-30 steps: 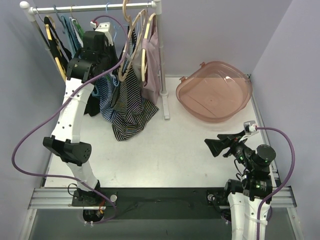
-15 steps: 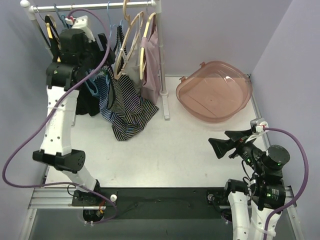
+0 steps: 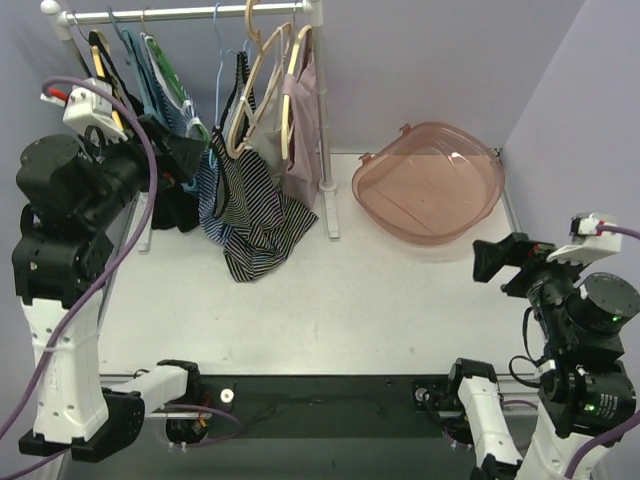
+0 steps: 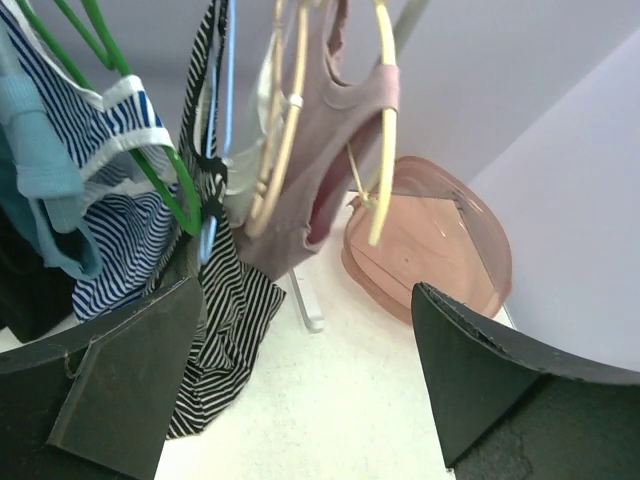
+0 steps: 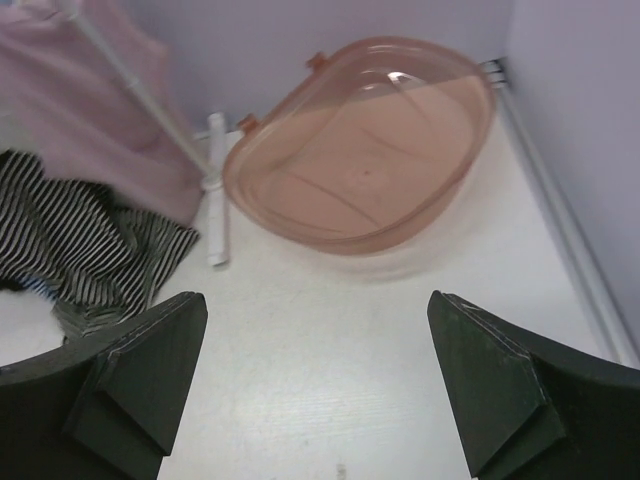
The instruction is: Place the tank top on the hanger
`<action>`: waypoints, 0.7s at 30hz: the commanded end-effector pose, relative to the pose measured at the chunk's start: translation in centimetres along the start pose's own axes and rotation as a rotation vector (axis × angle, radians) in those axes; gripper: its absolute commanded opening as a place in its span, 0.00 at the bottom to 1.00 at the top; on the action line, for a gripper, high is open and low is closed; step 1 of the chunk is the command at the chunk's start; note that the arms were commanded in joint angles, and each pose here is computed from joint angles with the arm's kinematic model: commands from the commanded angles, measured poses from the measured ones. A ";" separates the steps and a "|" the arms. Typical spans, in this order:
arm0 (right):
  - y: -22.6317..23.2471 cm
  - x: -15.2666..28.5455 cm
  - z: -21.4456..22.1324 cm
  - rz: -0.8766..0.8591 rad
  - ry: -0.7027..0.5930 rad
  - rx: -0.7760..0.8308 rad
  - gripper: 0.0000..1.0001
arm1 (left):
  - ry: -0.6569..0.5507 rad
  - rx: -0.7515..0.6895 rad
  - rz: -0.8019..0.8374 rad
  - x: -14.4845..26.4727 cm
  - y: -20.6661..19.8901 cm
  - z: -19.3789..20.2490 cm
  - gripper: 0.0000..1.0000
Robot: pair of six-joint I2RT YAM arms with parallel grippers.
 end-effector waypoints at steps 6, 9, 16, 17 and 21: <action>-6.8 2.3 -1.1 0.440 0.153 0.027 1.00 | -0.026 -0.049 0.132 9.1 -1.5 2.3 0.97; -7.4 3.1 -1.8 0.479 0.154 0.053 1.00 | -0.014 -0.073 0.113 11.2 -0.8 3.3 0.97; -7.7 4.7 -3.0 0.508 0.133 0.089 1.00 | 0.013 -0.121 0.046 14.9 1.1 5.0 0.97; -7.7 4.9 -3.1 0.512 0.133 0.090 1.00 | 0.012 -0.124 0.044 15.2 1.2 5.1 0.97; -7.7 5.1 -3.7 0.518 0.121 0.090 1.00 | 0.003 -0.132 0.022 16.1 1.8 5.3 0.97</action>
Point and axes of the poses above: each gripper's point midway between its finger pads, its own x axis back along the fingers, its own y axis along the line the jaws close on, z = x × y, the point moved 2 cm from there along x, back along the fingers, and after that the axes turned 15 degrees about x, right-handed, at the moved point
